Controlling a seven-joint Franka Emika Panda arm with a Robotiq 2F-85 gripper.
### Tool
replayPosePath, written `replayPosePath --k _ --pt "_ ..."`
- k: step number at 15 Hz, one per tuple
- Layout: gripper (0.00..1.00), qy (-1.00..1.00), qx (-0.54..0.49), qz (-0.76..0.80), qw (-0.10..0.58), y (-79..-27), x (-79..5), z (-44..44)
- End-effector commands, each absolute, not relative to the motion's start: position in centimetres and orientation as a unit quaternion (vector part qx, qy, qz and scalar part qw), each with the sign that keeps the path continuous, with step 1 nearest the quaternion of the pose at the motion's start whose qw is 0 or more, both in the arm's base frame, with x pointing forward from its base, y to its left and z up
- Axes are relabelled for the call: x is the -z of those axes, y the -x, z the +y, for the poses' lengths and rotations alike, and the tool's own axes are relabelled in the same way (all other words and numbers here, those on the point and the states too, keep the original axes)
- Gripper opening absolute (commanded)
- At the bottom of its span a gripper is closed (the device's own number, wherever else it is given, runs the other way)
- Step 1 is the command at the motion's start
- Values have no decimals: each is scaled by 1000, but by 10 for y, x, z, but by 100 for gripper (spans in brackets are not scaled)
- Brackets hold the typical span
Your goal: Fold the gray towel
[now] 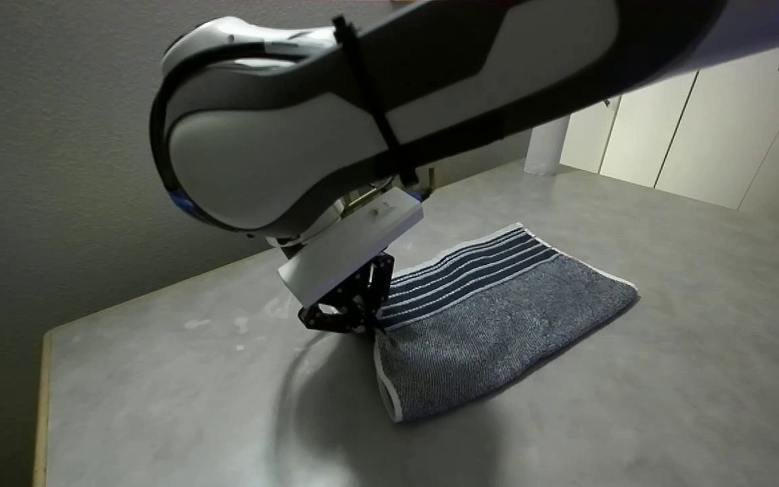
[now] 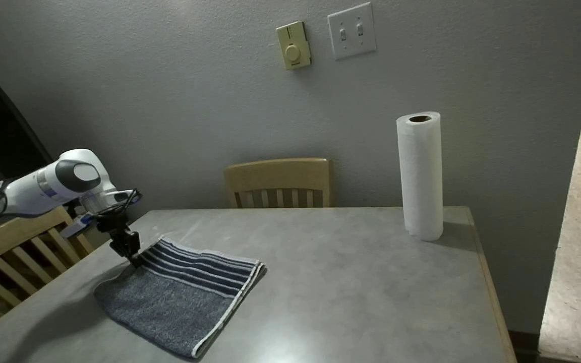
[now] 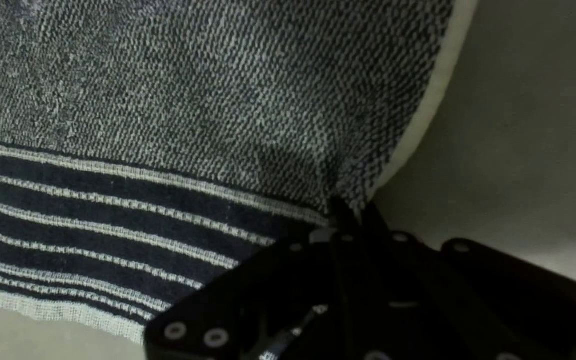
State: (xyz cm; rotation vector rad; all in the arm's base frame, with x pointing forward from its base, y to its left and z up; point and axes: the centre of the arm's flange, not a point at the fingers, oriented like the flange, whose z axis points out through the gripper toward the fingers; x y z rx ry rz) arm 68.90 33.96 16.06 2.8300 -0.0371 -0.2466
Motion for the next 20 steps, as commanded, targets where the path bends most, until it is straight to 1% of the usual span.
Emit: replayPosePath --k 1,10,11,20 --pt "6 -985 85 -13 149 -689 -162 340" --pt "6 -985 85 -12 149 -689 -162 340" --pt "1 -985 85 -12 149 -689 -162 340" --pt "1 -985 84 -8 150 -690 -187 343"
